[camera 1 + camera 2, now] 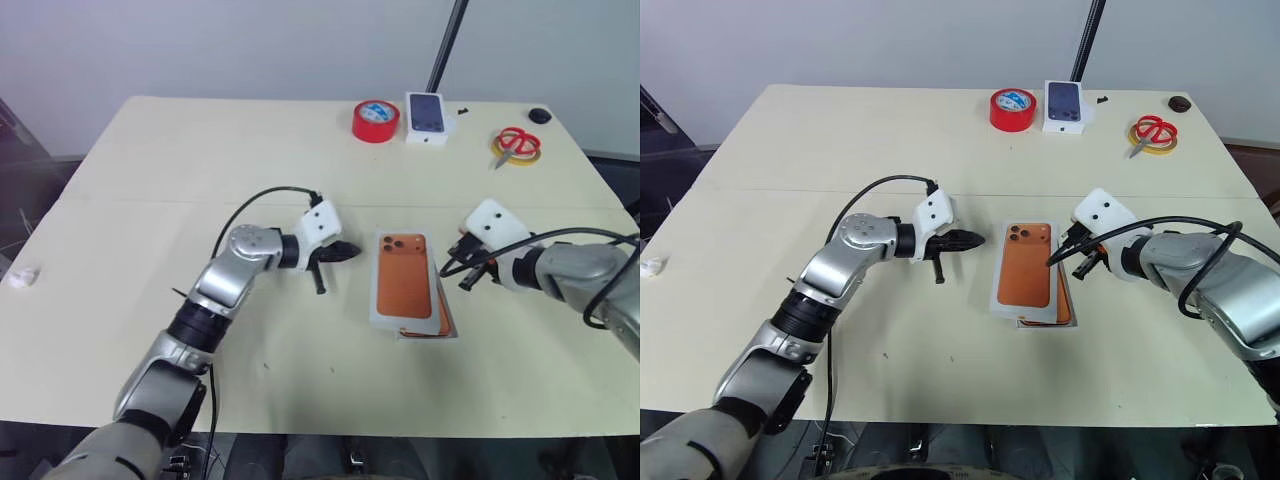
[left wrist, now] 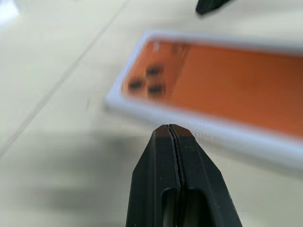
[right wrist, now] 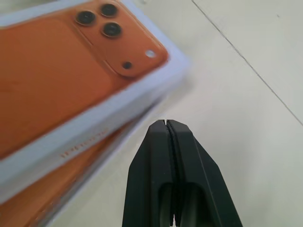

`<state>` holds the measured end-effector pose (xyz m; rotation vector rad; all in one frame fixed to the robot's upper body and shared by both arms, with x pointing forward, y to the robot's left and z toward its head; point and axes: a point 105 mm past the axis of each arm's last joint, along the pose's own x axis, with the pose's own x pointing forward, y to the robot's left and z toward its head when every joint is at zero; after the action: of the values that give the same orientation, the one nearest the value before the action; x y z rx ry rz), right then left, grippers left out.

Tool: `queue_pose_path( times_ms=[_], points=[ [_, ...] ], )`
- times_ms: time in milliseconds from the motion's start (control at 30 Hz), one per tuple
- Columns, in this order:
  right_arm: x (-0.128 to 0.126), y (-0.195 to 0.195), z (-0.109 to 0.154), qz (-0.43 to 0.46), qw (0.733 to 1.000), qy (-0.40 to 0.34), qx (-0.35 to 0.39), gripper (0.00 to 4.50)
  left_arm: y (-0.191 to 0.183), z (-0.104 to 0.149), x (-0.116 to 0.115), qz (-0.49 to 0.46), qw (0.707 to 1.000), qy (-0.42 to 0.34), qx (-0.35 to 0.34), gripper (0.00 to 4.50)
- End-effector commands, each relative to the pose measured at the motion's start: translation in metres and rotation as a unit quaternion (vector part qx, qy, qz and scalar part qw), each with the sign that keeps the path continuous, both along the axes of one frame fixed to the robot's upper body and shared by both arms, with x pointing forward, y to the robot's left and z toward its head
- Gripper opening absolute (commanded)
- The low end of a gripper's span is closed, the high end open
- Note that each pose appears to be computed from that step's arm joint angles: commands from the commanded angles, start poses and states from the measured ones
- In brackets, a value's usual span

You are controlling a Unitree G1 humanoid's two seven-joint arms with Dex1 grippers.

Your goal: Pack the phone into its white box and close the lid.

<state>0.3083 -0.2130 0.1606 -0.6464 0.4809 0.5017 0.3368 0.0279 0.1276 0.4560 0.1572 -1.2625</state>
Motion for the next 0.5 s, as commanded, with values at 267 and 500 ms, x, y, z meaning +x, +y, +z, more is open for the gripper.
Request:
queue_pose_path(
  times_ms=[267,500],
  points=[
    [-0.001,0.006,-0.002,0.028,0.999,-0.009,-0.036,0.04,-0.042,-0.008,-0.017,-0.038,0.999,0.013,-0.016,0.00],
    [-0.006,0.019,-0.008,0.047,0.998,-0.003,-0.033,0.04,-0.053,-0.003,-0.025,-0.063,0.998,0.008,-0.026,0.00]
  ],
)
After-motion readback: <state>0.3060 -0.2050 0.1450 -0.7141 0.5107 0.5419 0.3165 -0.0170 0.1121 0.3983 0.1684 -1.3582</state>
